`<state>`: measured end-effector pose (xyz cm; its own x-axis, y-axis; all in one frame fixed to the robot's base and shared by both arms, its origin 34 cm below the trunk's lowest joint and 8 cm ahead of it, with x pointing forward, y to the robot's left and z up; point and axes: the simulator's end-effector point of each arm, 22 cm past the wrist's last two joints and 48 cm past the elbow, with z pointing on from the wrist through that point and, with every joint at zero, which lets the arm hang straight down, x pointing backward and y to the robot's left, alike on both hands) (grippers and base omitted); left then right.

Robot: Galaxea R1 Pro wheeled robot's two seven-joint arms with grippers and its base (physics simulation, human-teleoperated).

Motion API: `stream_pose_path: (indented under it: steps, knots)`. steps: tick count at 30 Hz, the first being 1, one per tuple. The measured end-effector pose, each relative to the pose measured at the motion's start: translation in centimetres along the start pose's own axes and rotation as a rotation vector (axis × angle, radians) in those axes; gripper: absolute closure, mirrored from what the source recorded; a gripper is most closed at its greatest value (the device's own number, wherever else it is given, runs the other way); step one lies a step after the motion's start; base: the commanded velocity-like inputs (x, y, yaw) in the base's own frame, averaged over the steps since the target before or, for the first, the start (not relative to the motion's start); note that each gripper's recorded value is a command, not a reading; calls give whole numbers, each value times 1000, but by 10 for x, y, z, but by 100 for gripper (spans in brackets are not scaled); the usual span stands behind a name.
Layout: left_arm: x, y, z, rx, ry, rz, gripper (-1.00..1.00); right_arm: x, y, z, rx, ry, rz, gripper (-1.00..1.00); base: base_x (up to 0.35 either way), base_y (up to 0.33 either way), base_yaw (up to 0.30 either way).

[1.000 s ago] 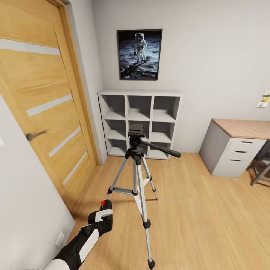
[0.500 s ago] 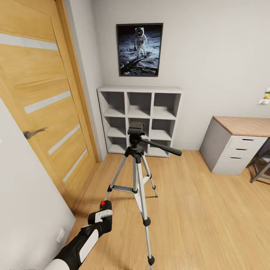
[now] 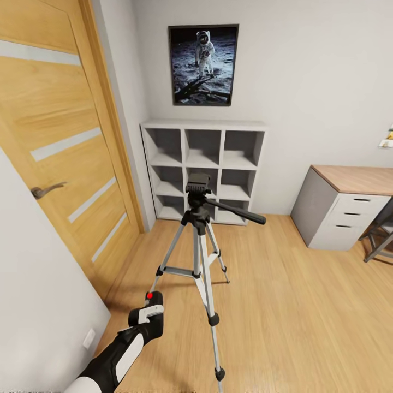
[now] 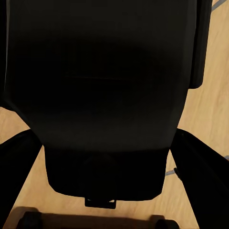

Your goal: Attach the digital camera to the camera tripod in the bedroom.

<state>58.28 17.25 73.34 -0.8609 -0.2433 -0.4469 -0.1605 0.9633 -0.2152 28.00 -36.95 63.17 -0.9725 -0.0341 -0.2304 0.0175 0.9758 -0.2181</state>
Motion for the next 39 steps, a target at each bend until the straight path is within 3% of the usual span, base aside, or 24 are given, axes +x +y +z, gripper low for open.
stream_pose_path:
  steps: [35, 39]
  knots:
    - [3, 15, 4, -22, 7, -13, 100, 6, 2, 1, -6, 11, -1, -100, 0, 0, 0]
    - [-2, 37, 4, -52, 1, -6, 100, -10, -2, 1, 3, -22, -13, -100, 0, 0, 0]
